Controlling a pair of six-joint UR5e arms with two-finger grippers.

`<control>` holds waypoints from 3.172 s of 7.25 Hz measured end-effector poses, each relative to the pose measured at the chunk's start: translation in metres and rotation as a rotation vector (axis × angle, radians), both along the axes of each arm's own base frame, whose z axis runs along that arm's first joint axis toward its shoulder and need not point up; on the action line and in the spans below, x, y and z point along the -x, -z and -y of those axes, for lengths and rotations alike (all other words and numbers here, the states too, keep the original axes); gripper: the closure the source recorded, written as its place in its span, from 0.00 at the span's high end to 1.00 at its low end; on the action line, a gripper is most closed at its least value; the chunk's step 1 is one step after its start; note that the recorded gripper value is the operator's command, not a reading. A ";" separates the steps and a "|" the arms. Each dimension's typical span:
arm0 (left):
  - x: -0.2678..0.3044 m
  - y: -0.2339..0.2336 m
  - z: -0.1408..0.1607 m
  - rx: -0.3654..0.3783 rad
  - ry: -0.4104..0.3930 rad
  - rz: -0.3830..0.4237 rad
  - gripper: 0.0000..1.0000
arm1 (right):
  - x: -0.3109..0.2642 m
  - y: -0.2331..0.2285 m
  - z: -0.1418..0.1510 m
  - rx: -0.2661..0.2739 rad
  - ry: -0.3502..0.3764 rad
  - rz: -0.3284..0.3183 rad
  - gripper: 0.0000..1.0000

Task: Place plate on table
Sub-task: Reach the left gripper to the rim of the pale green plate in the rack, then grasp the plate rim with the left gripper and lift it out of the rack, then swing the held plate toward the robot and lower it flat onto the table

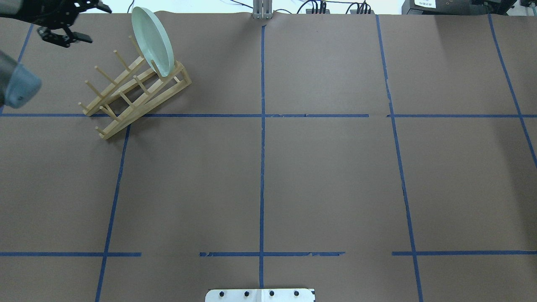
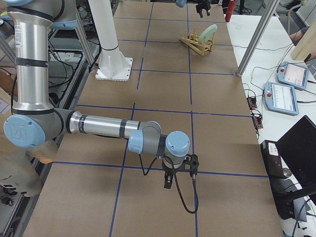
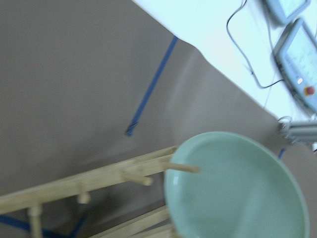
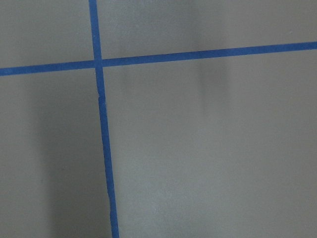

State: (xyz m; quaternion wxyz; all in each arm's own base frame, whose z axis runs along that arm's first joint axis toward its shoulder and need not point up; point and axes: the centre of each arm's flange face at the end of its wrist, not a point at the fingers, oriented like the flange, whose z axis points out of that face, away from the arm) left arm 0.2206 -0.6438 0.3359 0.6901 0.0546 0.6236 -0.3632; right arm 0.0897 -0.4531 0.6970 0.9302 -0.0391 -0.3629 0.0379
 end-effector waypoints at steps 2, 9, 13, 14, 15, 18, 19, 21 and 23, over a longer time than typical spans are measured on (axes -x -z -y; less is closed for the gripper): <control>-0.047 0.021 0.007 0.015 0.176 -0.137 1.00 | 0.000 0.000 0.000 0.000 0.000 0.000 1.00; -0.092 0.029 0.004 0.003 0.154 -0.140 0.00 | 0.000 0.000 0.000 -0.001 0.000 0.000 1.00; -0.018 0.111 -0.007 -0.042 0.191 -0.174 0.00 | 0.000 0.000 0.000 0.000 0.000 0.000 1.00; -0.001 0.139 -0.020 -0.018 0.174 -0.162 0.00 | 0.000 0.000 0.000 0.000 0.000 0.000 1.00; -0.002 0.159 -0.035 0.035 0.139 -0.115 0.00 | 0.000 0.000 0.000 0.000 0.000 0.000 1.00; -0.116 0.197 -0.084 0.177 -0.147 0.299 0.00 | 0.000 0.000 0.000 -0.001 0.000 0.000 1.00; -0.178 0.196 -0.099 0.212 -0.285 0.456 0.00 | 0.000 0.001 0.000 -0.001 0.000 0.000 1.00; -0.288 0.175 -0.133 0.234 -0.523 0.691 0.00 | 0.000 0.001 0.000 -0.001 0.000 0.000 1.00; -0.362 0.146 -0.181 0.193 -0.662 0.817 0.00 | 0.000 0.001 0.000 -0.001 0.000 0.000 1.00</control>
